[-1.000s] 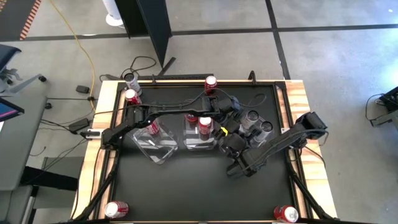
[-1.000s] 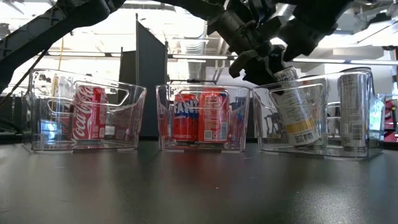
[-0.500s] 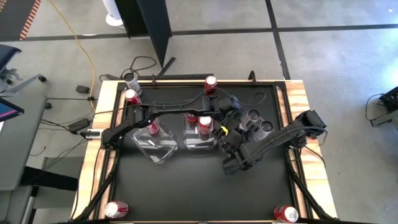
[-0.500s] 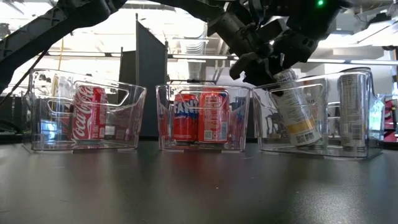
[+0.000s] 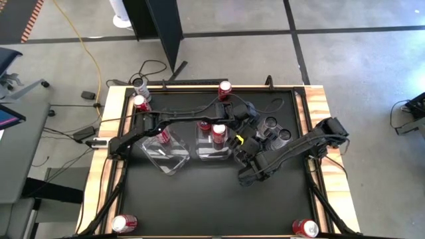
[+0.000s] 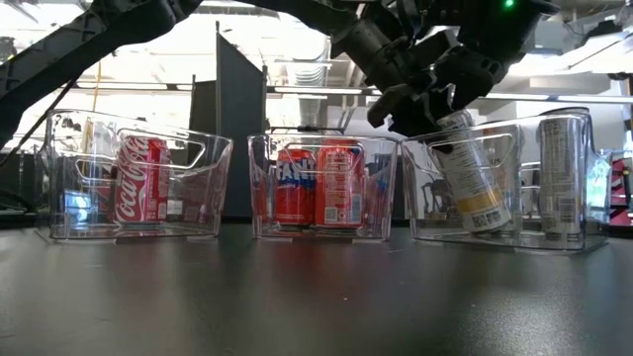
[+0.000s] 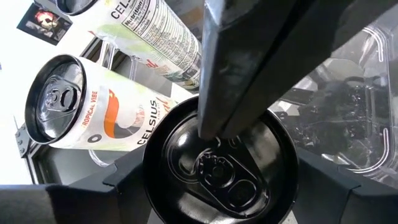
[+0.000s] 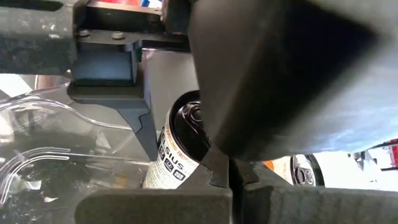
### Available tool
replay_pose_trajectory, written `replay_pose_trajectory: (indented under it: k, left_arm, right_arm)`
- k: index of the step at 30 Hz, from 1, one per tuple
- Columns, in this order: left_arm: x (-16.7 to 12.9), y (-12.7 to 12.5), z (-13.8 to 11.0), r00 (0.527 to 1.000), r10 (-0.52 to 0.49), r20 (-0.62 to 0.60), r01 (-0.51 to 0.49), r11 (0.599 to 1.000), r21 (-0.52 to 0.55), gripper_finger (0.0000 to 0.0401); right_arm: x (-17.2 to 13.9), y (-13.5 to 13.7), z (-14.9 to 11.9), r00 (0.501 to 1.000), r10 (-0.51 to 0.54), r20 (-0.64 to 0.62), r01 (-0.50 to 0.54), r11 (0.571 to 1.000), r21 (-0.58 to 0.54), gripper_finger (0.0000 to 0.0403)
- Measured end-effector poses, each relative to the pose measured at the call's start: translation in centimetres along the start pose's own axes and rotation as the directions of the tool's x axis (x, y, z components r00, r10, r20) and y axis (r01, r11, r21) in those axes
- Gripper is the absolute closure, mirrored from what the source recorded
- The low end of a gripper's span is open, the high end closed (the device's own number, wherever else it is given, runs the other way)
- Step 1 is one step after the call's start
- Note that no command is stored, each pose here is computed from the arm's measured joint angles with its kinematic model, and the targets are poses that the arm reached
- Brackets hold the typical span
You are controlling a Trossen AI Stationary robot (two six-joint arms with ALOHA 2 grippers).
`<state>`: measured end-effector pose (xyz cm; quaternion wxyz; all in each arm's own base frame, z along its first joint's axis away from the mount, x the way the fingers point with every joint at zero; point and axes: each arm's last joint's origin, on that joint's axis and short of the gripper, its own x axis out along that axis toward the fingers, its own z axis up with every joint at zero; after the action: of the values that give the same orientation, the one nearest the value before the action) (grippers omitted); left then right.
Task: Sort soda cans
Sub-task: Put the bottom white soda can into the right transparent bin
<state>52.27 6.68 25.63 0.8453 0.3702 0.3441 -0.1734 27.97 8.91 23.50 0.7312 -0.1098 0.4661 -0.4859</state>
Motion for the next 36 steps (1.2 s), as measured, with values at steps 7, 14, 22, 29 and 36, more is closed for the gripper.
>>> replay_pose_trajectory:
  k: [7,14,22,29,36]
  left_arm:
    - [0.0,0.0,0.0,1.000,0.010,-0.007,-0.010,1.000,-0.007,0.0103]
    - [-0.9,0.5,0.4,1.000,0.026,-0.005,-0.026,0.999,-0.039,0.0083]
    - [-1.1,0.4,0.4,1.000,0.014,-0.021,-0.014,0.999,-0.037,0.0051]
    - [-1.2,0.6,0.1,0.996,0.048,-0.070,-0.051,0.998,-0.035,0.0050]
    - [-1.2,0.7,0.0,0.994,0.064,-0.088,-0.068,0.997,-0.039,0.0050]
  right_arm:
    - [0.0,0.0,-0.1,1.000,-0.002,-0.012,0.002,1.000,0.003,0.0403]
    - [0.1,-0.3,-0.2,0.999,-0.016,-0.035,0.016,1.000,0.001,0.0403]
    - [0.1,-0.3,-0.3,0.999,-0.019,-0.045,0.020,1.000,0.016,0.0403]
    - [0.1,-0.5,-0.4,0.997,-0.027,-0.070,0.030,0.999,0.036,0.0403]
    - [0.1,-0.4,-0.4,0.997,-0.024,-0.067,0.027,0.999,0.040,0.0403]
